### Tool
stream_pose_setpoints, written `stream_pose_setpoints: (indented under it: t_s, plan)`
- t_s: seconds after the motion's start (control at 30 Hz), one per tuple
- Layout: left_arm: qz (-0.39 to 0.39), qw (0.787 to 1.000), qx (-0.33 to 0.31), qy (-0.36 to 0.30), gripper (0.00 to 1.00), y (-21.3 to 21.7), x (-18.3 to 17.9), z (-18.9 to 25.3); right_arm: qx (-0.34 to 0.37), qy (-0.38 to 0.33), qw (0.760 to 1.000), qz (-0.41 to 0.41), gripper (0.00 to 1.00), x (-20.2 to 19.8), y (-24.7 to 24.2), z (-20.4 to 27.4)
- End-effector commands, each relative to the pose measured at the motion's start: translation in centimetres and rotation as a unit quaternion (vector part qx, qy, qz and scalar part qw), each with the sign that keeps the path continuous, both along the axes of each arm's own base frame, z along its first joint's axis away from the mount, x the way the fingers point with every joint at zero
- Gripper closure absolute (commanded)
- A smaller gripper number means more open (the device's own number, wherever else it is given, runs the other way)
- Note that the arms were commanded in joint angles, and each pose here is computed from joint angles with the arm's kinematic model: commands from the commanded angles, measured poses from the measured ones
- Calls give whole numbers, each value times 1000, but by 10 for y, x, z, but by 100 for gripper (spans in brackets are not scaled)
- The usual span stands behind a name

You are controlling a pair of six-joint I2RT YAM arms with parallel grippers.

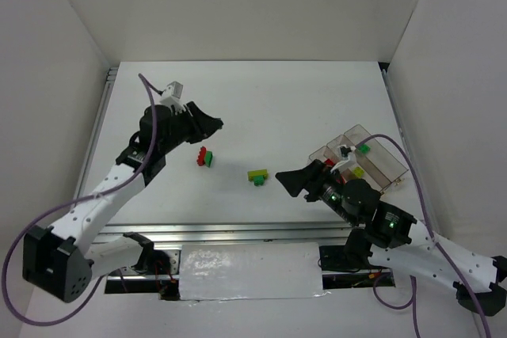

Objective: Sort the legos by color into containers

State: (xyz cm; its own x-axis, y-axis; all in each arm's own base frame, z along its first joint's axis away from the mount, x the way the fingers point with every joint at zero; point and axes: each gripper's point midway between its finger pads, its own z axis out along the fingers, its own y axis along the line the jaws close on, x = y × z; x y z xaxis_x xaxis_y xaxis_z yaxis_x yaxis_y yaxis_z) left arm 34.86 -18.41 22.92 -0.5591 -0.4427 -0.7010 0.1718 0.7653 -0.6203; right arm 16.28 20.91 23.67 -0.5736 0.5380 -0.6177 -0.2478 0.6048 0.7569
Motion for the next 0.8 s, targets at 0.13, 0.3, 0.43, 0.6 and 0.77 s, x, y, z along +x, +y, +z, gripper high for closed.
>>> stream_pose_setpoints:
  t_s: [0.13,0.3,0.43,0.6,0.77]
  plan:
    - [-12,965,-253,67,100,-64,-67,42,18,-113,992,48,4,8,39,40]
    - [19,933,-341,116,100,-86,-81,61,-54,-148,987,-11,8,29,49,38]
    - [24,929,-337,149,100,-104,-89,73,-70,-168,983,-38,14,37,55,47]
    - [23,928,-336,157,100,-114,-91,70,-57,-185,981,-32,19,38,63,55]
    - [15,928,-333,165,100,-122,-92,63,-49,-192,979,-44,22,41,62,63]
